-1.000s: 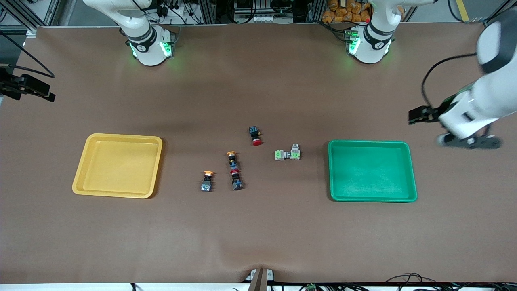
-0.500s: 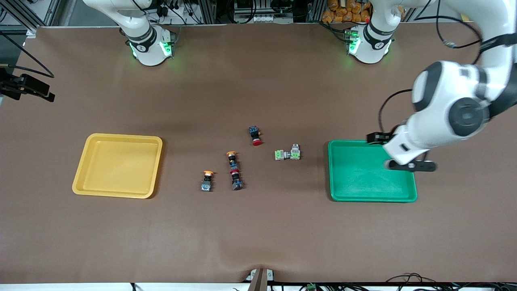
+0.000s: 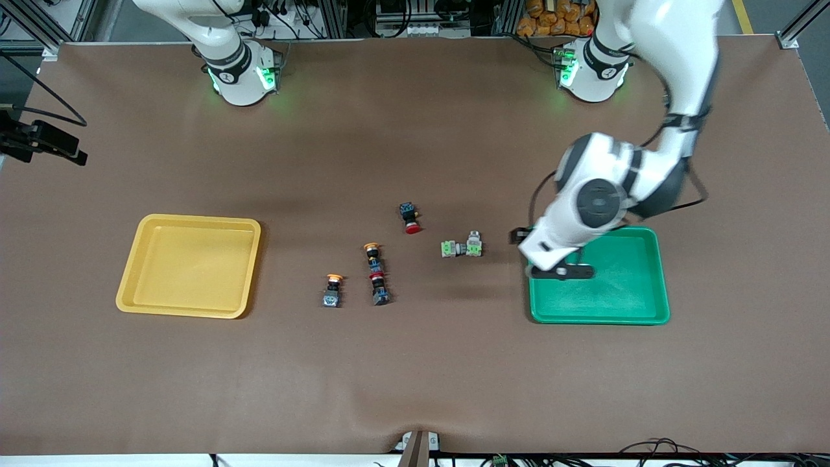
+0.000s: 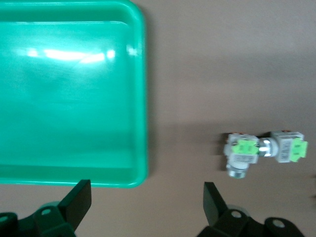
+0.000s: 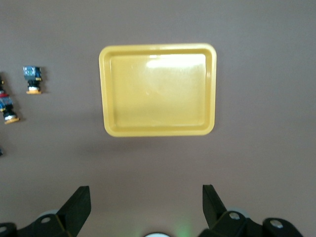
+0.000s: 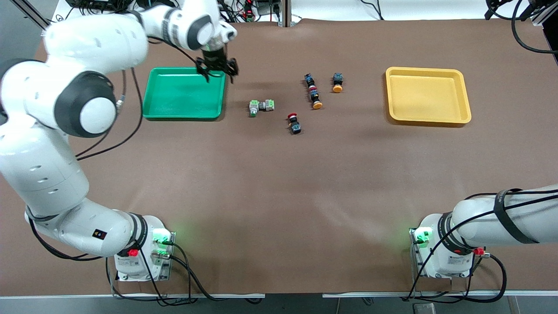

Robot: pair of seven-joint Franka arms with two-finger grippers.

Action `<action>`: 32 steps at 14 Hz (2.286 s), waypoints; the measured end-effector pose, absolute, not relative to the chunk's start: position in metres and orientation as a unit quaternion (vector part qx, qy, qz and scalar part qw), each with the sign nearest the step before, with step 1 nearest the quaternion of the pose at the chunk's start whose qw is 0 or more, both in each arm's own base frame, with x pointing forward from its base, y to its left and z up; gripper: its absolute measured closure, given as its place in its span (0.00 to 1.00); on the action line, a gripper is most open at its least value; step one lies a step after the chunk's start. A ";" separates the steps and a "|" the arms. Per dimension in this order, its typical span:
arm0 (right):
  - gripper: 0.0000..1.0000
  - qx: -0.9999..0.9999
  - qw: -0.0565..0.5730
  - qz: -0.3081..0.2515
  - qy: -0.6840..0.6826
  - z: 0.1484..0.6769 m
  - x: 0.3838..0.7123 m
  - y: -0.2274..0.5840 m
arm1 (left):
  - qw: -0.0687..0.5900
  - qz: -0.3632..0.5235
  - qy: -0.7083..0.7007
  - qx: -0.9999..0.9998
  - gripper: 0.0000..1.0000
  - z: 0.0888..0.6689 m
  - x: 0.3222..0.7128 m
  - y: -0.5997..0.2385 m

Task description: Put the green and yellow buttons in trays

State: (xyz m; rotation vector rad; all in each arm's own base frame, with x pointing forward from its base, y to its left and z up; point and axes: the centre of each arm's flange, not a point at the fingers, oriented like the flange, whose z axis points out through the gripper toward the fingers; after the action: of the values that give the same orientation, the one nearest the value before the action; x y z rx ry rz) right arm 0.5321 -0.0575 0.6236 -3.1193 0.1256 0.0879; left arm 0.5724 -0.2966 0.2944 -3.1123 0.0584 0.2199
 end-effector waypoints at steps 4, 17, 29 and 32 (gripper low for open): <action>0.00 -0.999 0.003 -0.001 0.042 0.616 0.550 -0.062 | -0.005 0.038 0.045 -0.998 0.00 0.248 0.545 -0.337; 0.00 -0.999 -0.003 0.001 0.042 0.588 0.585 -0.063 | -0.018 0.010 0.091 -0.996 0.04 0.178 0.498 -0.375; 0.00 -0.998 0.015 0.054 0.026 0.483 0.632 -0.035 | -0.015 -0.014 0.106 -0.994 0.69 0.194 0.514 -0.373; 0.00 -0.997 0.022 0.073 0.014 0.447 0.643 -0.015 | -0.007 -0.010 0.093 -0.996 0.69 0.235 0.540 -0.339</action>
State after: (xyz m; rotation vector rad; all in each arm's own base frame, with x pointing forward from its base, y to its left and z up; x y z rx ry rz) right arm 0.6435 -0.0151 0.4475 -3.0889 0.0444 0.2260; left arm 0.5396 -0.3394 0.2351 -3.1416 0.2928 -0.0317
